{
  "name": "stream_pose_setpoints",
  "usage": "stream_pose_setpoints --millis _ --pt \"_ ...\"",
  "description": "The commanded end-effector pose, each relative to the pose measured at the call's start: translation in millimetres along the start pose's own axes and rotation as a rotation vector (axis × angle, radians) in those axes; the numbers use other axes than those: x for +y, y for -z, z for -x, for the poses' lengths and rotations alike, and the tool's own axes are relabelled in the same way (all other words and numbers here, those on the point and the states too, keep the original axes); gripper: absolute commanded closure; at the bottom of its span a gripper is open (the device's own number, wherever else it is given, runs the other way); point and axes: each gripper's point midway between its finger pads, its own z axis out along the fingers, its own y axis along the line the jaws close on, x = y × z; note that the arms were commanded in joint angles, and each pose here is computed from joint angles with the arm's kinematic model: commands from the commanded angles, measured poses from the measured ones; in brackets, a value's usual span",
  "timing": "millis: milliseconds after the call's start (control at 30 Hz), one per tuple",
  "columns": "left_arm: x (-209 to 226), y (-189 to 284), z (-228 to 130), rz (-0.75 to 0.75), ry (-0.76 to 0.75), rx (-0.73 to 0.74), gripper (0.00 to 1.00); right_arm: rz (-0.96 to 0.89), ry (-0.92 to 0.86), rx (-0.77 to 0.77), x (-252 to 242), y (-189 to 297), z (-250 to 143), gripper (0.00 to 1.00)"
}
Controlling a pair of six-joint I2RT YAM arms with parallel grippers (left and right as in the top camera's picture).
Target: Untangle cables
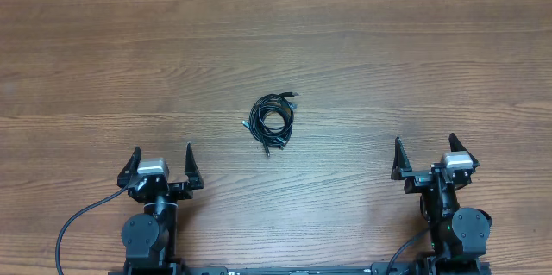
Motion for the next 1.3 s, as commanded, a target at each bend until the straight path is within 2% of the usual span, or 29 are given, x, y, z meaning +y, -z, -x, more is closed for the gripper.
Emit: stream_pose_setpoints --millis 0,533,667,767,833,867,933,1000,1033,1133,1200,1267 --pt "-1 0 1 -0.003 -0.023 -0.009 0.0 -0.002 -0.002 -0.005 0 0 -1 0.0" --pt "-3 0 2 -0.017 -0.003 -0.011 0.01 -0.002 -0.002 -0.005 0 0 -1 0.0" --pt "-45 6 1 -0.261 0.184 0.017 0.0 -0.002 -0.002 -0.005 0 0 -1 0.0" --pt "-72 16 8 -0.428 0.392 0.055 0.0 -0.002 -0.002 -0.005 0 0 -1 0.0" --pt "-75 19 28 -0.464 0.429 -0.017 0.0 -0.002 -0.002 -0.005 0 0 -1 0.0" --pt "-79 25 50 -0.51 0.41 -0.102 0.0 -0.002 -0.002 -0.005 0 0 -1 0.0" --pt "-80 44 100 -0.568 0.367 -0.328 0.0 -0.002 -0.002 -0.005 0 0 -1 0.0" --pt "-72 64 142 -0.559 0.352 -0.519 0.0 -0.002 -0.002 -0.005 0 0 -1 0.0" --pt "-60 82 179 -0.519 0.359 -0.644 0.0 -0.002 -0.002 -0.005 0 0 -1 0.0" --pt "-65 94 217 -0.504 0.275 -0.632 0.0 -0.002 -0.002 -0.005 0 0 -1 0.0" --pt "-77 89 227 -0.524 0.195 -0.495 0.0 -0.002 -0.002 -0.005 0 0 -1 0.0" --pt "-86 79 227 -0.536 0.177 -0.294 0.0 -0.002 -0.002 -0.005 0 0 -1 0.0"
